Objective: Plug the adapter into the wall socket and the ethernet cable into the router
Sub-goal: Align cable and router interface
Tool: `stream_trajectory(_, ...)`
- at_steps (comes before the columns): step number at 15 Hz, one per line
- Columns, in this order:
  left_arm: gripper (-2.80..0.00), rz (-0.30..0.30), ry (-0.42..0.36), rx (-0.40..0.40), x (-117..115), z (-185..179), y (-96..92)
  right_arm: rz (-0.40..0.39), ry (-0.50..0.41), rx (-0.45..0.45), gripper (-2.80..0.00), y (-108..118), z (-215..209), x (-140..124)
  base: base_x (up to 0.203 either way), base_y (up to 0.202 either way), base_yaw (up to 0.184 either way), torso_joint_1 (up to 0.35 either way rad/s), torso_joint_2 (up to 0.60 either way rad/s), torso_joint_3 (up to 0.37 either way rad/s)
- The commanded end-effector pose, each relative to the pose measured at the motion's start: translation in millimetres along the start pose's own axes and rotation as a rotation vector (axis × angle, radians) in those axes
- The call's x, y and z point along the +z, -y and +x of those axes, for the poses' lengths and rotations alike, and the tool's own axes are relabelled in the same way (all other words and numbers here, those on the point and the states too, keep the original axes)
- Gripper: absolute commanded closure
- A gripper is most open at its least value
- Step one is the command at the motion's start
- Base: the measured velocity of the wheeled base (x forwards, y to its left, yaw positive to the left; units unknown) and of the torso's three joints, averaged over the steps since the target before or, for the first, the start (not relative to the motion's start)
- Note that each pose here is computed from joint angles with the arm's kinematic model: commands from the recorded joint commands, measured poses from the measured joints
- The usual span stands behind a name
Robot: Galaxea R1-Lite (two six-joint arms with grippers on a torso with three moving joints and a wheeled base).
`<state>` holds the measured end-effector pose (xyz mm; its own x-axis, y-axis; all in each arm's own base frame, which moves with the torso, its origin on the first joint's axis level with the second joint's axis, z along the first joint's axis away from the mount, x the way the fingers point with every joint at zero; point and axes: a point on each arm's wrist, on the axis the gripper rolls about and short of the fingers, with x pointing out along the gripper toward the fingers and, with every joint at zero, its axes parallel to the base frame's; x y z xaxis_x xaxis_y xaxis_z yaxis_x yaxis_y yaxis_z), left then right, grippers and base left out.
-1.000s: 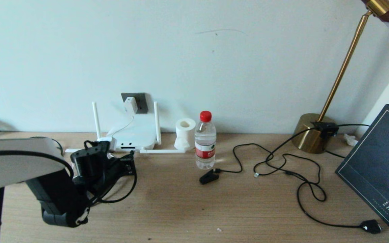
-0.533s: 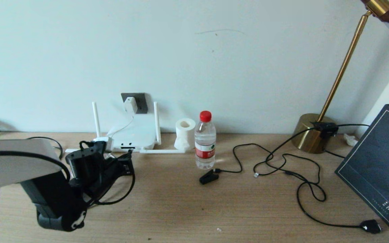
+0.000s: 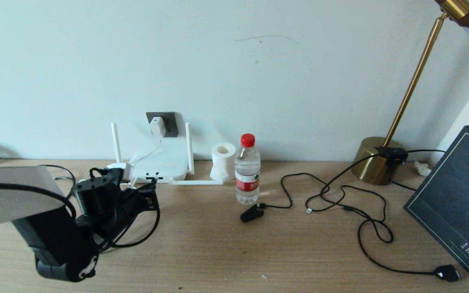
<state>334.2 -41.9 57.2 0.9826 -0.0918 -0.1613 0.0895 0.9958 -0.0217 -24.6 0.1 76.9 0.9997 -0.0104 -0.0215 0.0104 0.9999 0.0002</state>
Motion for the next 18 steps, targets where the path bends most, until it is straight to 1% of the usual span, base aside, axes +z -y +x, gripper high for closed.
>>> stream_trajectory(1,0.00,-0.003,0.015,0.003,3.5,-1.8,-0.8,0.000,-0.002,0.000,0.00,0.0,0.1,0.0,0.000,0.000,0.000,0.000,0.00,0.000)
stream_trajectory(6,0.00,-0.004,0.011,0.012,2.8,-2.4,-4.0,0.000,-0.002,0.000,0.00,0.0,0.1,0.0,0.000,0.000,0.000,0.000,0.00,0.000)
stream_trajectory(11,0.00,-0.010,0.004,0.037,0.7,-2.0,-14.5,0.000,-0.002,0.000,0.00,0.0,0.1,0.0,0.000,0.000,0.000,0.000,0.00,0.000)
stream_trajectory(18,0.00,-0.013,0.002,0.042,-1.0,0.7,-17.2,0.000,-0.002,0.000,0.00,0.0,0.1,0.0,0.000,0.000,0.000,0.000,0.00,0.000)
